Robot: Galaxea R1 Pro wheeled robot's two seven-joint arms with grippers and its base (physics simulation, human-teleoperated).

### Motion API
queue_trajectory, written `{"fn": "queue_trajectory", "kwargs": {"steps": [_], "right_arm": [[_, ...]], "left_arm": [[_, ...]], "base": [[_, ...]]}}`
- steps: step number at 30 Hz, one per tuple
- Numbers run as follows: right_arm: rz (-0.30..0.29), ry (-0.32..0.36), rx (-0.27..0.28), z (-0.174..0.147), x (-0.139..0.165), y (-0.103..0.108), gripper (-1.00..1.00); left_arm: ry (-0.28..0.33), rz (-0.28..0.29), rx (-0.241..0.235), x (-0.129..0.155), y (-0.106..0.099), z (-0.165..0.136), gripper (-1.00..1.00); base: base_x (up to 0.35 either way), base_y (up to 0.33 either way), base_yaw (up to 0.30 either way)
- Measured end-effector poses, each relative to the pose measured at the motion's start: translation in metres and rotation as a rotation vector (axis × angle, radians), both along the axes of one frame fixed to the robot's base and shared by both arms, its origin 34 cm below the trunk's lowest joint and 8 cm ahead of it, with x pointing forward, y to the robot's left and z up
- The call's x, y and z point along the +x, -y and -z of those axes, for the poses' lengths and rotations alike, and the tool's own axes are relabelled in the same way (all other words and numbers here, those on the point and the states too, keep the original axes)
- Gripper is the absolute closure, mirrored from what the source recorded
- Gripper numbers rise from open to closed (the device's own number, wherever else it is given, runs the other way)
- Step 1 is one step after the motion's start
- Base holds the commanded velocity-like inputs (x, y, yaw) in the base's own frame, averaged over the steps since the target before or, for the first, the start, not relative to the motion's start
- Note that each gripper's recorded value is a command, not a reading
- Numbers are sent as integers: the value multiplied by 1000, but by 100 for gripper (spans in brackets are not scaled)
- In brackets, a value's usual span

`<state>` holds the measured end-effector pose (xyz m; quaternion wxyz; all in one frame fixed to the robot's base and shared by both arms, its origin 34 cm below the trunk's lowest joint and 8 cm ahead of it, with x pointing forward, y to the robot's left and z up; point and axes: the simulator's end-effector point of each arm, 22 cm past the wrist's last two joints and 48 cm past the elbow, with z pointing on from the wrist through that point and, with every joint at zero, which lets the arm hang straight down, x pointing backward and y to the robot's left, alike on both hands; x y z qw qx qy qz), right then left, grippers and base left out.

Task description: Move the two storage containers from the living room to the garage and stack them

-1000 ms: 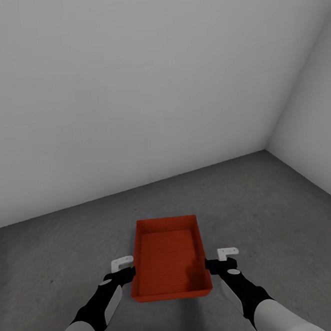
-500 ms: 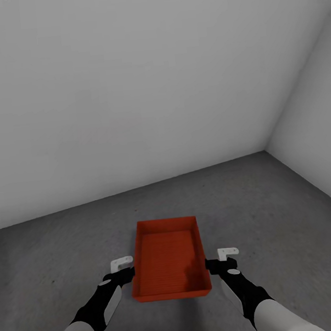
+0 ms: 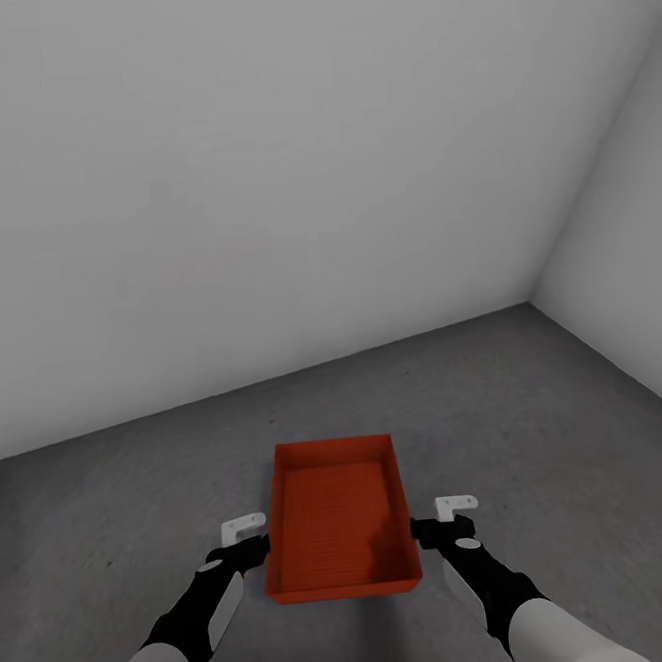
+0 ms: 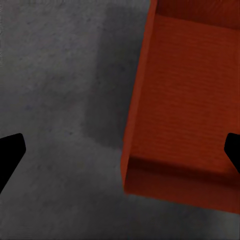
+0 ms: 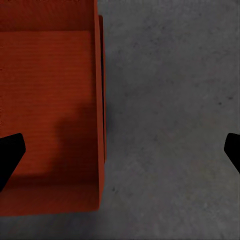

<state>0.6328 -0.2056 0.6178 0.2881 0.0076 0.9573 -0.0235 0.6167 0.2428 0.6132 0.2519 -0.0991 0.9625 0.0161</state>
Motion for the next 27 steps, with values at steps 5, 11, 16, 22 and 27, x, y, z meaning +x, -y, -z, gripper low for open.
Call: {"fn": "queue_trajectory", "kwargs": {"steps": [5,11,16,22,27], "right_arm": [[0,0,0,-6,-1,0,-100],[0,0,1,-12,-3,-1,-100],[-1,0,1,-18,-4,0,-100],[0,-1,0,-24,-6,0,-100],[-1,-1,0,-28,-8,0,-100]], "left_arm": [[-4,1,1,-3,0,-5,-100],[-8,1,1,-6,0,-10,-100],[-11,2,1,-8,0,-15,-100],[-11,2,1,-10,0,-21,-100],[-11,1,1,-12,0,-26,-100]], "base": [[0,0,0],[0,0,0],[0,0,0],[0,0,0],[0,0,0]]}}
